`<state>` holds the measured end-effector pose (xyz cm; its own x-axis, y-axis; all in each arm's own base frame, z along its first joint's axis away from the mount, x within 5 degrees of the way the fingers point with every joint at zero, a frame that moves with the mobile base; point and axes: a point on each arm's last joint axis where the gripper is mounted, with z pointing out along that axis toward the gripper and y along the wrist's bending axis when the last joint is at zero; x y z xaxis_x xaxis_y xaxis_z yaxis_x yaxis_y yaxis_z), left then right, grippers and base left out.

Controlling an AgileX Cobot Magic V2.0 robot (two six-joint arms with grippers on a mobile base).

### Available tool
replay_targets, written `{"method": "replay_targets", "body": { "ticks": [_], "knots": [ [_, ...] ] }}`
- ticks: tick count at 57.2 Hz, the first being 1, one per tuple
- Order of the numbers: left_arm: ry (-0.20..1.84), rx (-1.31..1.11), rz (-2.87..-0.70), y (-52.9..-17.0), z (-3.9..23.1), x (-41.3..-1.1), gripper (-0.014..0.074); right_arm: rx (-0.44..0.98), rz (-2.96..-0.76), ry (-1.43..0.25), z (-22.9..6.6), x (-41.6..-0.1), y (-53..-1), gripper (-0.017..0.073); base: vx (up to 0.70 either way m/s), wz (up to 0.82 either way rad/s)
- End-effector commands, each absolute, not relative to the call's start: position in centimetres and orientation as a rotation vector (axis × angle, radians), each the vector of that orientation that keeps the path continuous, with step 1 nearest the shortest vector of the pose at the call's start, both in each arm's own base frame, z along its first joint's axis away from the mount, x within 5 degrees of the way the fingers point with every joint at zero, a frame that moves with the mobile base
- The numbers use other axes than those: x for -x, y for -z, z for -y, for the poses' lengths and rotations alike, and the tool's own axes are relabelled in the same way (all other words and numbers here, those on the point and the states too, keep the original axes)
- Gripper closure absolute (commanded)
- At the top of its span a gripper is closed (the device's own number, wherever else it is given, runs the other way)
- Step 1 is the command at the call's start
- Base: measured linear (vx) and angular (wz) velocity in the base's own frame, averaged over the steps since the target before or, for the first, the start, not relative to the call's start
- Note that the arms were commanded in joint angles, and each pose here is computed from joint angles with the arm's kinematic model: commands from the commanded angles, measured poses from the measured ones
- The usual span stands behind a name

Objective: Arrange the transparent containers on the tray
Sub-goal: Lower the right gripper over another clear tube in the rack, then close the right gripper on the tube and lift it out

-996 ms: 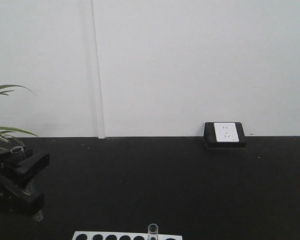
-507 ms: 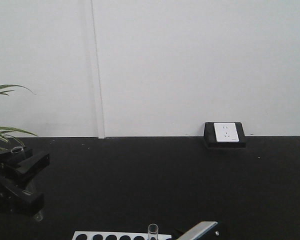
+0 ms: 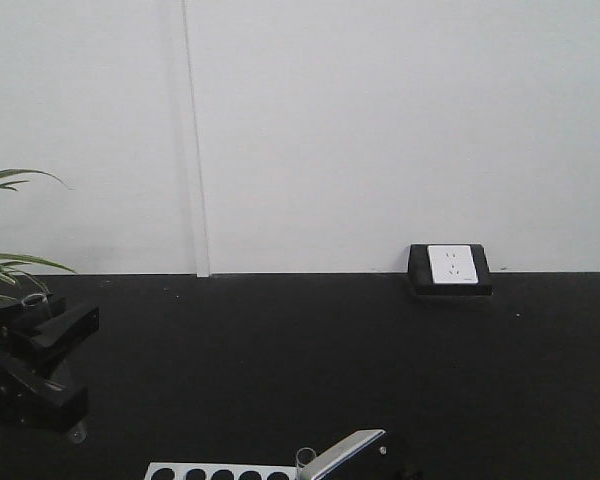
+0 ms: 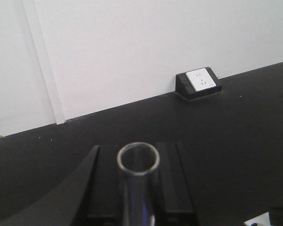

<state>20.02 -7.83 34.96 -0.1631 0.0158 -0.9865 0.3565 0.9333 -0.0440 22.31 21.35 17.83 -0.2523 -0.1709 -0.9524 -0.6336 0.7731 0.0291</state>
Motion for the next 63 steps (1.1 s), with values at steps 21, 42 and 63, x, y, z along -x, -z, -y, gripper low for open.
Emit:
{"method": "replay_targets", "body": {
  "ticks": [21,42,63],
  "knots": [
    [0.347,-0.261,-1.584,-37.4,7.9,-19.7,0.0480,0.586,-1.655,-0.529,-21.8,-22.7,-20.4,0.0459,0.00,0.00],
    [0.347,-0.261,-1.584,-37.4,7.9,-19.7,0.0480,0.559,-1.635,-0.554,-21.3,-22.2,-24.5,0.0468,0.00,0.00],
    [0.347,-0.261,-1.584,-37.4,7.9,-19.7,0.0480,0.584,-1.531,-0.571,-21.2,-21.8,-33.1,0.0468,0.00,0.00]
  ]
}}
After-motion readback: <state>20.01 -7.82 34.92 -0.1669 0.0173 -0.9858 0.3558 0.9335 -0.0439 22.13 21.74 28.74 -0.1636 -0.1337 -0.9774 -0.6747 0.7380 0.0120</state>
